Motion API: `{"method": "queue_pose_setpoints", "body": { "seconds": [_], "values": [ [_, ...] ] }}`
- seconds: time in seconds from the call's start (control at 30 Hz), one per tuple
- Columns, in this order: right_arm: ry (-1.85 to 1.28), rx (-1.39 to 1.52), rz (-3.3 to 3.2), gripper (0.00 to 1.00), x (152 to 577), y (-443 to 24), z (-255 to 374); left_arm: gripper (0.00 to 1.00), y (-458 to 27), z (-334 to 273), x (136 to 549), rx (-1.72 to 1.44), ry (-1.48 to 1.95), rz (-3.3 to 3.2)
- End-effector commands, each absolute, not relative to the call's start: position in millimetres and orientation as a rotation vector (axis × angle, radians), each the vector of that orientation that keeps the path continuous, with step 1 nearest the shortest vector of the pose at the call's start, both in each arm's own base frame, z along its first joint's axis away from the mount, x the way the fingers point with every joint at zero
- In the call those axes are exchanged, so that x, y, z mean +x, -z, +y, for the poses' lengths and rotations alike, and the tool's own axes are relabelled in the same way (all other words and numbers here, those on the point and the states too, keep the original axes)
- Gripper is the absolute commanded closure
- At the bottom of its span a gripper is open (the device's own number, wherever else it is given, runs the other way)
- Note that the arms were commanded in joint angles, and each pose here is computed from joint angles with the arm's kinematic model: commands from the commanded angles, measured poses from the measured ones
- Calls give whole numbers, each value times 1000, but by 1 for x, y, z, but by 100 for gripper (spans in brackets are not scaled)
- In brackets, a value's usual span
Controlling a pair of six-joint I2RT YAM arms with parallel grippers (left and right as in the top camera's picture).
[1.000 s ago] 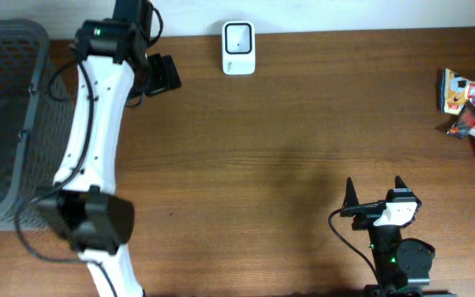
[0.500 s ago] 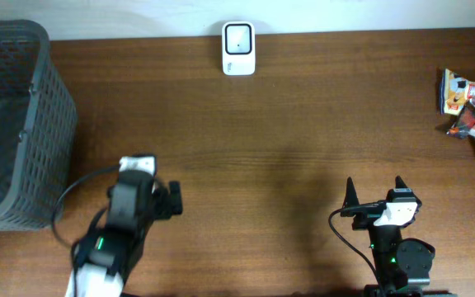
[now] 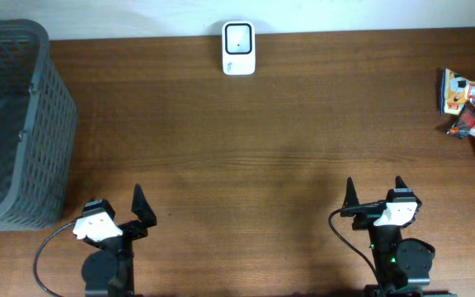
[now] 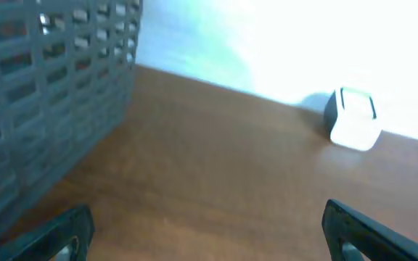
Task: Scan the item barcode
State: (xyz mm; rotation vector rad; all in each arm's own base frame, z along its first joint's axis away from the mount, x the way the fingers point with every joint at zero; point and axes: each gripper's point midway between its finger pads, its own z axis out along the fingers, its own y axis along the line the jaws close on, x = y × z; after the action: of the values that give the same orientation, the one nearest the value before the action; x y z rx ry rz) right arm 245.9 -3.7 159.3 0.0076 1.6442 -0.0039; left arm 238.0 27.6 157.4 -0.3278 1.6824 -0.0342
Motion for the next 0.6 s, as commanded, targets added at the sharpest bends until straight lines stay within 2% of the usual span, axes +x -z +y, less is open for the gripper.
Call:
{"method": "queue_pose_setpoints", "body": {
  "seconds": [0.0, 0.17, 0.23, 0.33, 0.57],
  "values": [
    [-1, 16, 1647, 1, 246, -156, -4, 1, -160, 29, 239, -314, 36, 1658],
    [-1, 16, 1647, 1, 246, -156, -4, 1, -182, 23, 245, -272, 75, 1520],
    [-1, 16, 1647, 1, 246, -156, -4, 1, -191, 11, 246, -107, 26, 1507],
    [-1, 16, 1647, 2, 246, -156, -4, 1, -158, 7, 246, -46, -13, 1644],
    [-1, 16, 1647, 2, 246, -156, -4, 1, -156, 4, 246, -20, -11, 1652]
  ]
}}
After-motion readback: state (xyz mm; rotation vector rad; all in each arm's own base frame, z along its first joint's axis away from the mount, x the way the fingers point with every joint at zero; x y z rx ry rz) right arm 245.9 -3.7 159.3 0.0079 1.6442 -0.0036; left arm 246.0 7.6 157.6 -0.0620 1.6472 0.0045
